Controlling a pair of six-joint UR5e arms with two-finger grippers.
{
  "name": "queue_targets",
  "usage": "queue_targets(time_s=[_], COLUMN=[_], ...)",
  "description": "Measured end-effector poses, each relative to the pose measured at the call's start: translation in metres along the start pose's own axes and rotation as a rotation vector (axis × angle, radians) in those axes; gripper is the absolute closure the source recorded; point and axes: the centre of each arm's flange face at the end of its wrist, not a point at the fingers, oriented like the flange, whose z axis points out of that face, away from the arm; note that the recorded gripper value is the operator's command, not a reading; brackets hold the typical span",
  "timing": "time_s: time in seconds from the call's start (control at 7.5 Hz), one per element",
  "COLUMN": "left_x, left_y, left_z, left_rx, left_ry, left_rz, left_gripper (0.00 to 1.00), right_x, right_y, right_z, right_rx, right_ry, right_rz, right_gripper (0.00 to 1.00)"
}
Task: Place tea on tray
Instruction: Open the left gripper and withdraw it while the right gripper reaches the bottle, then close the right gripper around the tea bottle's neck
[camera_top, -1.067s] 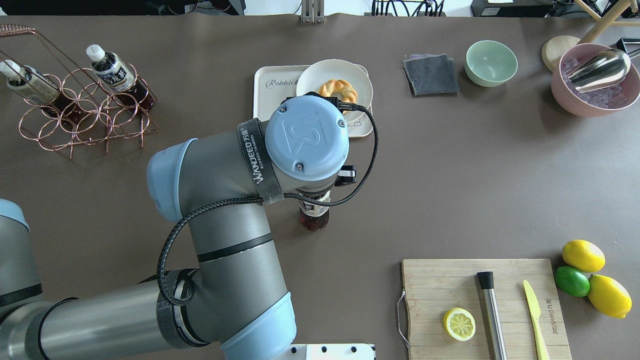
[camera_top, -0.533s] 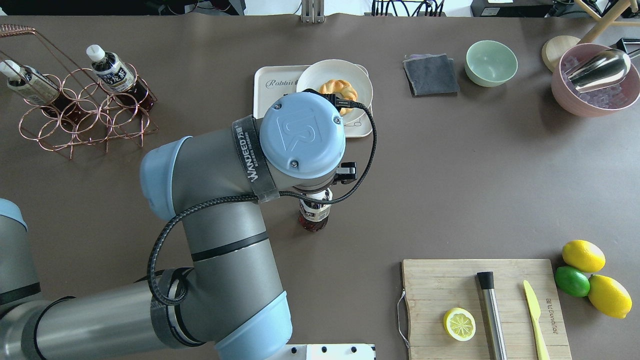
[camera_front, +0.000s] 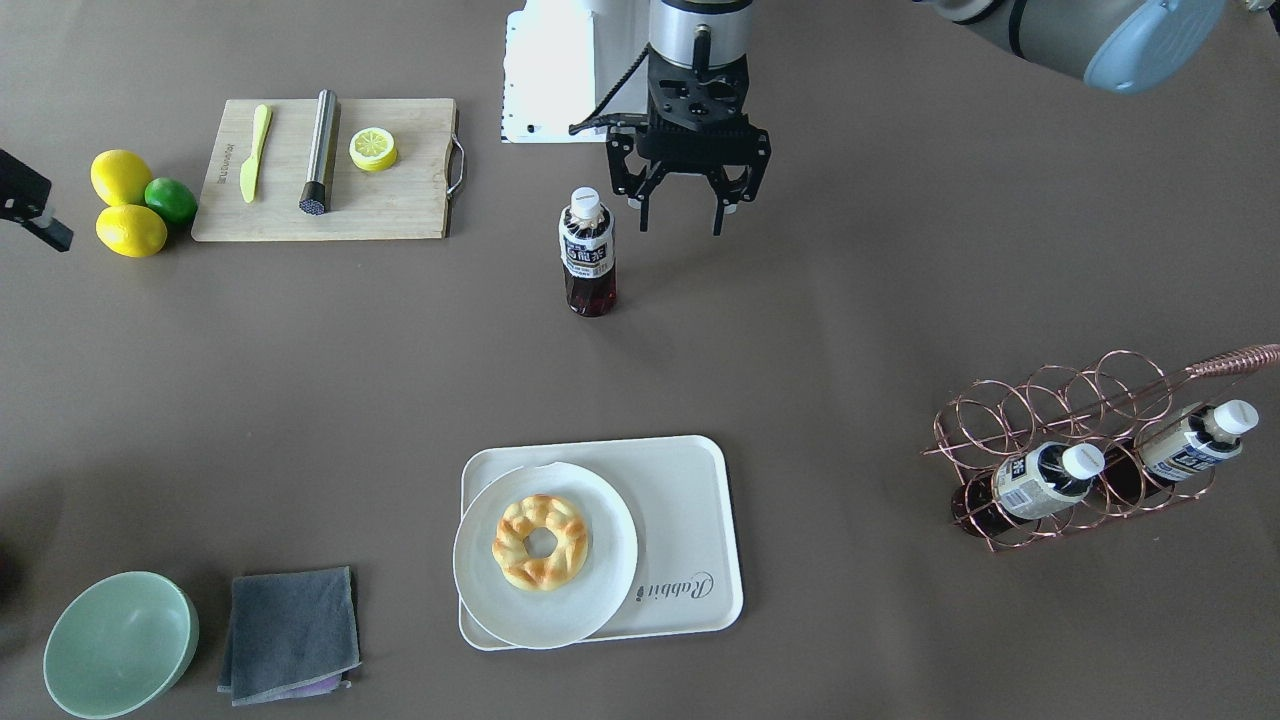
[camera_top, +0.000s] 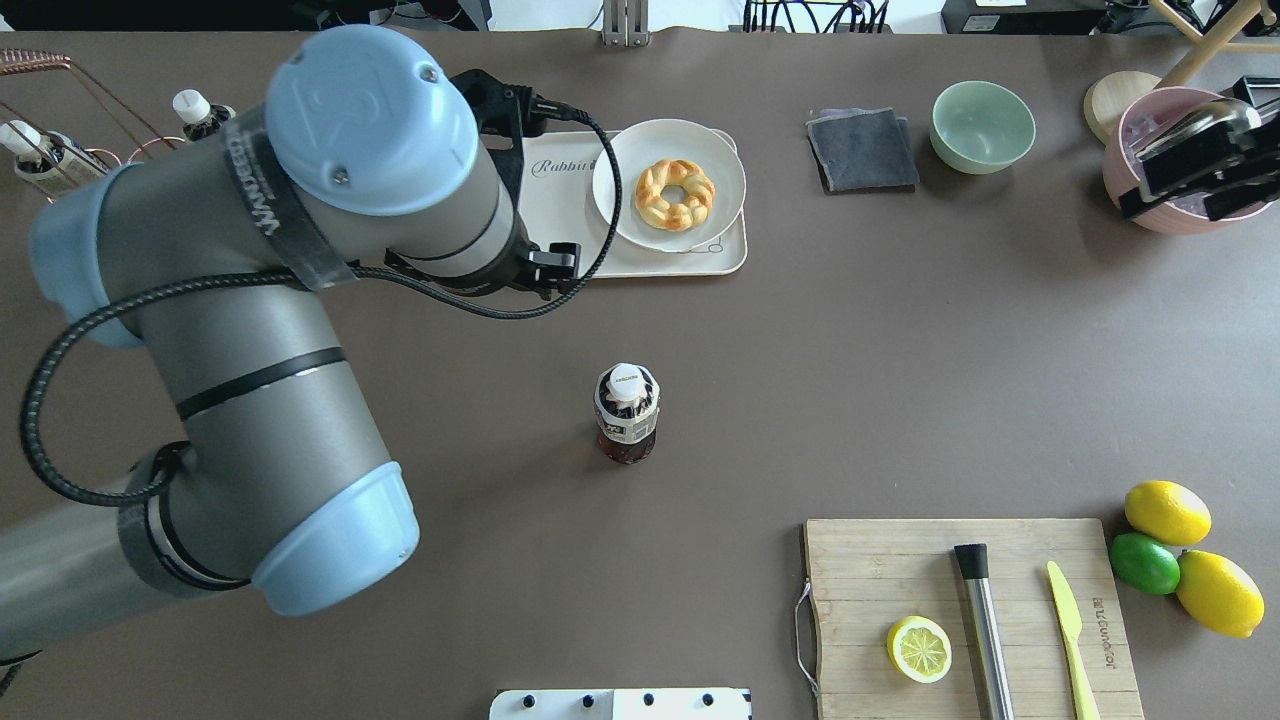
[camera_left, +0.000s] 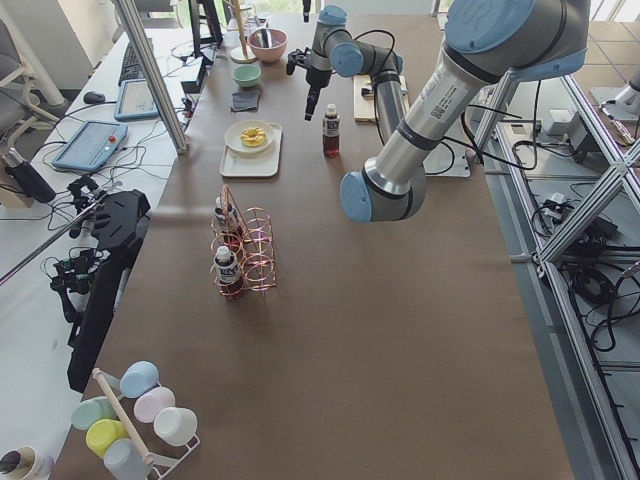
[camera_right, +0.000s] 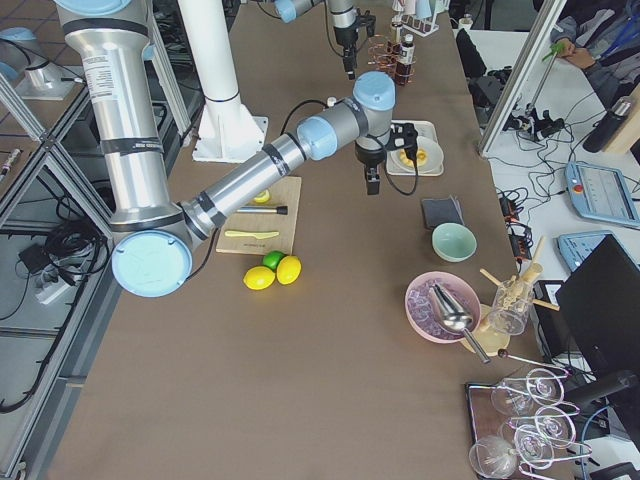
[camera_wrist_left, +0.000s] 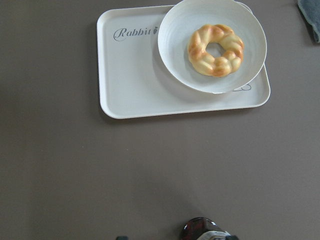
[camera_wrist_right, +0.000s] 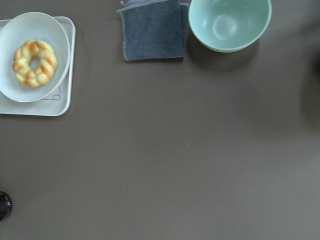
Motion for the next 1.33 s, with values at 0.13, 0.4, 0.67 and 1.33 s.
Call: queue_targets(time_s=[0.13,0.4,0.67,1.33], left_x=[-0.038,-0.115,-0.198,-0.287], left_y=[-0.012,-0.041,-0.051,-0.027], left_z=[-0.001,-0.004,0.007,0.011], left_rx=[0.001,-0.012,-0.015,0.010], left_ry=[-0.011,-0.014,0.023,0.074], left_rz=[0.041,0.089,0.141,0.148], left_gripper=[0.24,0.21,0.21,0.19], right_x=[-0.071,-0.215,-0.308,-0.444], right_y=[0.000,0.026,0.058,0.092], right_z=[0.011,0.044,0.071,0.162], right_rx=[0.001,-0.004,-0.010,-0.029], right_ry=[-0.025,-0.073,-0.073,0.070], right_rz=[0.062,0.193,0.222,0.139], right_gripper=[0.00,0.00,0.00,0.31])
